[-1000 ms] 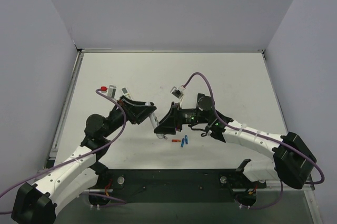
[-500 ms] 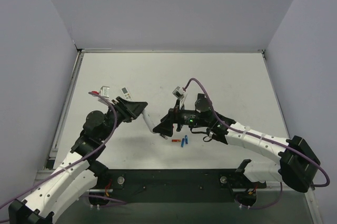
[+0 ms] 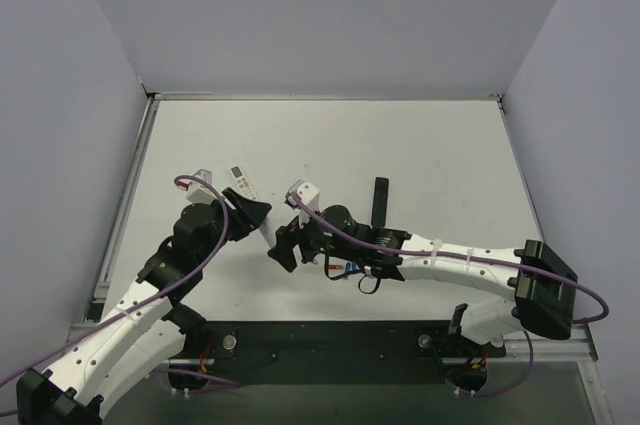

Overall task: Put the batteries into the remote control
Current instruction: Adjust the remote control.

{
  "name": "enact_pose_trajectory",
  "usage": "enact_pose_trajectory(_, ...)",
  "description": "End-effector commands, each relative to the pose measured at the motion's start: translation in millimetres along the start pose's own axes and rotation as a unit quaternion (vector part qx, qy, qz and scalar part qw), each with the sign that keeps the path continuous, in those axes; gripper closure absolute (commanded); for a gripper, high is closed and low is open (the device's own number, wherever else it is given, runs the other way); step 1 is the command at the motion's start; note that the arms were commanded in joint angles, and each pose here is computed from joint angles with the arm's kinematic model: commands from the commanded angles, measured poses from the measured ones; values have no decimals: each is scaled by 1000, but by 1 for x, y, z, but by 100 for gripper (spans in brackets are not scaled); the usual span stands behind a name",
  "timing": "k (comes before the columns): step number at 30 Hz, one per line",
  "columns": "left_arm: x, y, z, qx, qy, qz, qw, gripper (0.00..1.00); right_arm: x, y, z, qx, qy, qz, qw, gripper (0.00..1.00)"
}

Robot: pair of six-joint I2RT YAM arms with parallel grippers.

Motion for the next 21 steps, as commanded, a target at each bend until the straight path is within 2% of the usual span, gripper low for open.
enact_pose_trajectory(1, 18, -21, 3, -23, -28, 5, 999, 100, 6, -5, -16, -48, -3, 26, 999, 32)
enact_pose_trajectory(4, 17, -21, 4, -25, -26, 4, 999, 100, 0, -6, -24, -56, 8, 23, 998, 41)
enact_pose_trajectory(5, 16, -21, 4, -26, -25, 2, 999, 100, 0, -7, -25, -57, 9, 22, 998, 51)
enact_pose_trajectory(7, 16, -21, 4, -28, -25, -2, 999, 100, -1, -5, -24, -56, 13, 12, 998, 61)
enact_pose_trajectory(8, 16, -23, 6, -35, -24, -12, 999, 100, 3, -3, -22, -55, 10, 9, 998, 72)
enact_pose_trajectory(11, 16, -26, 9, -55, -27, -36, 997, 81, 12, -1, -13, -48, 1, -13, 999, 87)
enact_pose_trajectory(12, 18, -30, 11, -69, -33, -41, 996, 71, 11, -3, -10, -47, 1, -20, 999, 89)
enact_pose_trajectory(13, 19, -31, 12, -76, -36, -47, 995, 51, 12, -2, -8, -43, -1, -28, 999, 91)
enact_pose_trajectory(15, 25, -42, 20, -111, -51, -66, 990, 33, 17, 0, 0, -19, -8, -55, 998, 95)
enact_pose_trajectory(16, 25, -42, 21, -115, -54, -71, 989, 18, 19, 0, 3, -12, -12, -64, 998, 97)
enact_pose_trajectory(20, 43, -62, 44, -178, -107, -93, 974, 3, 36, 2, 22, 37, -45, -107, 993, 99)
enact_pose_trajectory(21, 49, -69, 50, -200, -123, -95, 967, 3, 44, 4, 26, 61, -57, -122, 989, 100)
Point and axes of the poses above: each gripper's point midway between its finger pads, its own z axis back along the fingers, its own y axis along the line the jaws close on, x = y × z, the point moved 2 cm from there along z, back along the fingers, and after that the axes turned 2 degrees about -z, right-handed, at the moved point
